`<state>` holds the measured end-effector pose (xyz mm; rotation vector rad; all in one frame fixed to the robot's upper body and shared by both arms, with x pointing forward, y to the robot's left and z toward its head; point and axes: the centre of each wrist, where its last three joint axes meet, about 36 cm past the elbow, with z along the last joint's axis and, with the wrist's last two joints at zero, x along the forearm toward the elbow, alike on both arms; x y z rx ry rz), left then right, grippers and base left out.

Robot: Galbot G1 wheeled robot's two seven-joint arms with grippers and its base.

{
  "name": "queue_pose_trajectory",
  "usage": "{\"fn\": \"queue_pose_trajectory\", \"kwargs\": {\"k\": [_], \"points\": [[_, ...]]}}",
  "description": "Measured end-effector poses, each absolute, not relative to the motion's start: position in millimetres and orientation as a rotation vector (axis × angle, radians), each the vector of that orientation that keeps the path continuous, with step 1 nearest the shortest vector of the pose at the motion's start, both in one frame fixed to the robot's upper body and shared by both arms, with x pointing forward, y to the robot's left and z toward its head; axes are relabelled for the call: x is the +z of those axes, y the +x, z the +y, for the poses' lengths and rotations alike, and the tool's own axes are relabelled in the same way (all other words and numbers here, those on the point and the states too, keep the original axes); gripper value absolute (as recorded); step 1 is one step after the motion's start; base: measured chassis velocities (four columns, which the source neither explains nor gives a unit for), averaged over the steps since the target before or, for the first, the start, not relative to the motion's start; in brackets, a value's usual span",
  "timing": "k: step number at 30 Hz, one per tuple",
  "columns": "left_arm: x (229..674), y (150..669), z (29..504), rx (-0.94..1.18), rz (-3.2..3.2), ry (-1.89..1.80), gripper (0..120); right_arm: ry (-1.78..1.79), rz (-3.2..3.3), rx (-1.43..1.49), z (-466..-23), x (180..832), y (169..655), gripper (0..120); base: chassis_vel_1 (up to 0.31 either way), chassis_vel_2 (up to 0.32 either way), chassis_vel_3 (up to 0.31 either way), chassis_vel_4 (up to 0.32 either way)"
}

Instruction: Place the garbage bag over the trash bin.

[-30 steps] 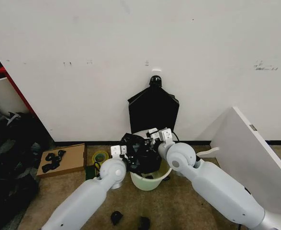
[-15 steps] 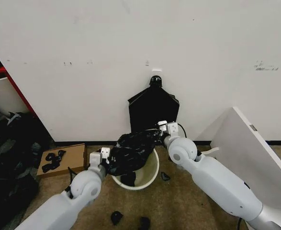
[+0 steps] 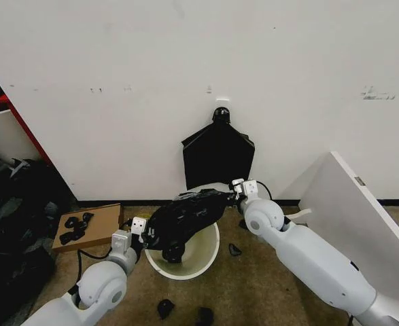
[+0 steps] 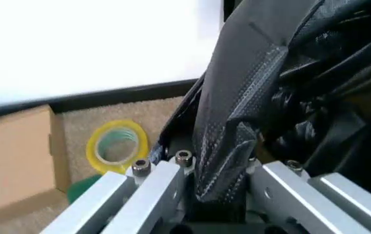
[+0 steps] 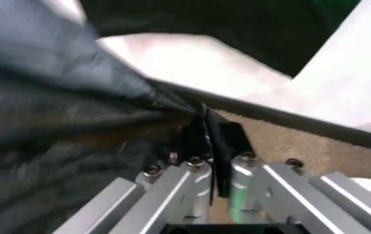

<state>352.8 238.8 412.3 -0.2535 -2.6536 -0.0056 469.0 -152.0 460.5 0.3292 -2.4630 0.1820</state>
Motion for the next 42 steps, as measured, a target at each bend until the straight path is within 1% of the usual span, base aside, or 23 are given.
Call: {"fn": "queue_pose_trajectory", "kwargs": {"k": [1, 3, 4, 5, 7, 12, 14, 15, 16, 18, 19, 20, 22, 24, 26, 28, 39, 41, 42], "points": [[414, 352, 235, 0.06, -2.627, -0.247, 1, 0.352, -2.468, 0.154, -156, 464, 461, 8, 0.0, 0.0, 0.0, 0.0], [415, 350, 232, 0.116, -2.596, -0.234, 1, 0.39, -2.477, 0.089, -164, 470, 457, 17, 0.0, 0.0, 0.0, 0.0], [415, 348, 232, 0.13, -2.586, -0.229, 1, 0.405, -2.48, 0.069, -166, 473, 456, 19, 0.0, 0.0, 0.0, 0.0], [414, 345, 231, 0.156, -2.567, -0.223, 1, 0.449, -2.486, 0.014, -171, 479, 456, 25, 0.0, 0.0, 0.0, 0.0], [414, 343, 230, 0.173, -2.551, -0.22, 1, 0.47, -2.488, -0.011, -174, 482, 455, 26, 0.0, 0.0, 0.0, 0.0], [414, 342, 229, 0.204, -2.514, -0.19, 1, 0.503, -2.521, -0.109, -202, 501, 444, 50, 0.0, 0.0, 0.0, 0.0], [414, 342, 229, 0.204, -2.512, -0.187, 1, 0.507, -2.526, -0.118, -207, 503, 442, 52, 0.0, 0.0, 0.0, 0.0], [413, 342, 229, 0.203, -2.51, -0.185, 1, 0.518, -2.533, -0.129, -212, 505, 439, 56, 0.0, 0.0, 0.0, 0.0], [413, 342, 229, 0.204, -2.509, -0.183, 1, 0.528, -2.537, -0.133, -215, 507, 437, 58, 0.0, 0.0, 0.0, 0.0], [411, 343, 230, 0.206, -2.507, -0.178, 1, 0.618, -2.549, -0.12, -224, 510, 422, 70, 0.0, 0.0, 0.0, 0.0], [411, 343, 230, 0.207, -2.507, -0.177, 1, 0.645, -2.545, -0.111, -225, 510, 417, 72, 0.0, 0.0, 0.0, 0.0], [411, 344, 230, 0.204, -2.51, -0.178, 1, 0.718, -2.532, -0.068, -223, 508, 405, 79, 0.0, 0.0, 0.0, 0.0], [410, 344, 229, 0.199, -2.512, -0.179, 1, 0.755, -2.523, -0.046, -221, 508, 399, 80, 0.0, 0.0, 0.0, 0.0], [409, 342, 227, 0.176, -2.519, -0.193, 1, 0.88, -2.48, 0.012, -206, 506, 377, 90, 0.0, 0.0, 0.0, 0.0], [410, 341, 224, 0.154, -2.521, -0.223, 1, 0.945, -2.428, 0.047, -194, 506, 368, 98, 0.0, 0.0, 0.0, 0.0], [411, 340, 223, 0.125, -2.532, -0.273, 1, 0.986, -2.394, 0.06, -185, 507, 369, 100, 0.0, 0.0, 0.0, 0.0], [414, 333, 222, 0.034, -2.543, -0.384, 1, 1.073, -2.29, 0.064, -155, 494, 379, 100, 0.0, 0.0, 0.0, 0.0], [415, 332, 223, 0.002, -2.558, -0.395, 1, 1.044, -2.283, 0.072, -152, 488, 385, 99, 0.0, 0.0, 0.0, 0.0], [415, 332, 223, -0.013, -2.568, -0.4, 1, 1.025, -2.283, 0.078, -153, 485, 387, 93, 0.0, 0.0, 0.0, 0.0]]}}
